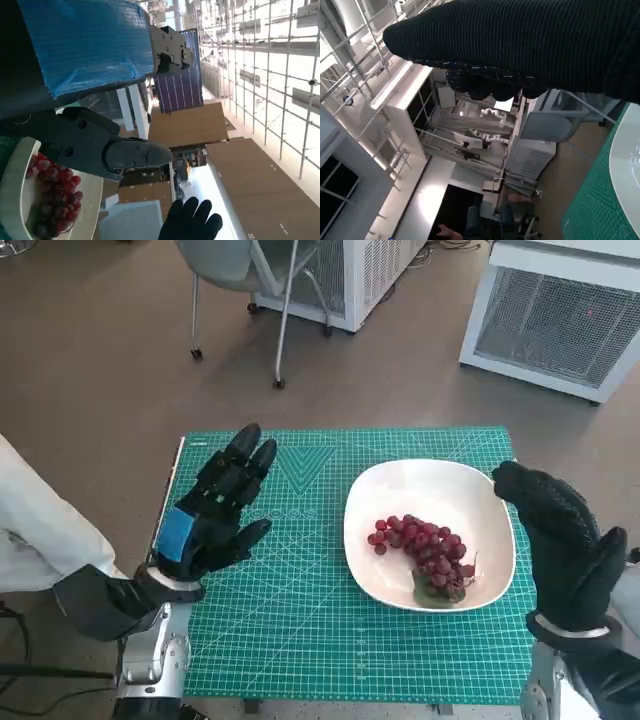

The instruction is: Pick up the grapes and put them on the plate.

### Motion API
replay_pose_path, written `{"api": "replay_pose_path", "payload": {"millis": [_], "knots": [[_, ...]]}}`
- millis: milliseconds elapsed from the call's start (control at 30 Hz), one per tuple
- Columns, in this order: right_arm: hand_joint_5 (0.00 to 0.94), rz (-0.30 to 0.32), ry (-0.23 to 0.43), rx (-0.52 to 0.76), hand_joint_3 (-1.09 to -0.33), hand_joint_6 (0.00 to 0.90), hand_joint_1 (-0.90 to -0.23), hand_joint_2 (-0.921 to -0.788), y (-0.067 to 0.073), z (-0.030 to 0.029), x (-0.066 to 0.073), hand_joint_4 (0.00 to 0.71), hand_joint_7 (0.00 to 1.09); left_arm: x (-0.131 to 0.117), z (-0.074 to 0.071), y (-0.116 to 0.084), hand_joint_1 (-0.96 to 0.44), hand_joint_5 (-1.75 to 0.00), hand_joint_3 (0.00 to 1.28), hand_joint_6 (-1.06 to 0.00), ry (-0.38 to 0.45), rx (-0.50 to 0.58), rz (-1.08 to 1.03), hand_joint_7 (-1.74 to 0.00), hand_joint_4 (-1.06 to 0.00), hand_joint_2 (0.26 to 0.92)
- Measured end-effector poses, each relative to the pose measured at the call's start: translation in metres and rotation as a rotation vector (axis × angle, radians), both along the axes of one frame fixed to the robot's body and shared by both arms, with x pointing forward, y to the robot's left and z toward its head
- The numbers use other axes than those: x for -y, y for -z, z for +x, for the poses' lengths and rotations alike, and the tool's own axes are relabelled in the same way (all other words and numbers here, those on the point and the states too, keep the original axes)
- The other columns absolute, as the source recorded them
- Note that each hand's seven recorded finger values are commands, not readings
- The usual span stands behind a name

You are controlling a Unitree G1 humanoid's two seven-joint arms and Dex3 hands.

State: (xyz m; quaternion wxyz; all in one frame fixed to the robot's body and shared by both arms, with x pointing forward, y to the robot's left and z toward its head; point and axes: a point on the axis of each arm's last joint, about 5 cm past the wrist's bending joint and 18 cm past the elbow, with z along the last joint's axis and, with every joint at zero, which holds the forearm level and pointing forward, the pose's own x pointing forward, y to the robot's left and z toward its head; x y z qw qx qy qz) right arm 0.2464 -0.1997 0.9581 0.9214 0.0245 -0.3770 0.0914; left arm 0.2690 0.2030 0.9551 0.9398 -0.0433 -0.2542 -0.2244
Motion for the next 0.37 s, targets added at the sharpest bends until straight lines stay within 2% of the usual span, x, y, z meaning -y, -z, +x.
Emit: {"api": "replay_pose_path", "payload": {"millis": [367], "knots": [[0.001, -0.012, 0.0, -0.002, -0.557, 0.161, -0.502, -0.921, 0.0001, 0.0001, -0.0007, 0.479, 0.62, -0.0015, -0.0028, 0.0044, -0.48, -0.01, 0.32, -0.19, 0.008, -0.012, -0.003, 0.0, -0.13, 0.921]]}}
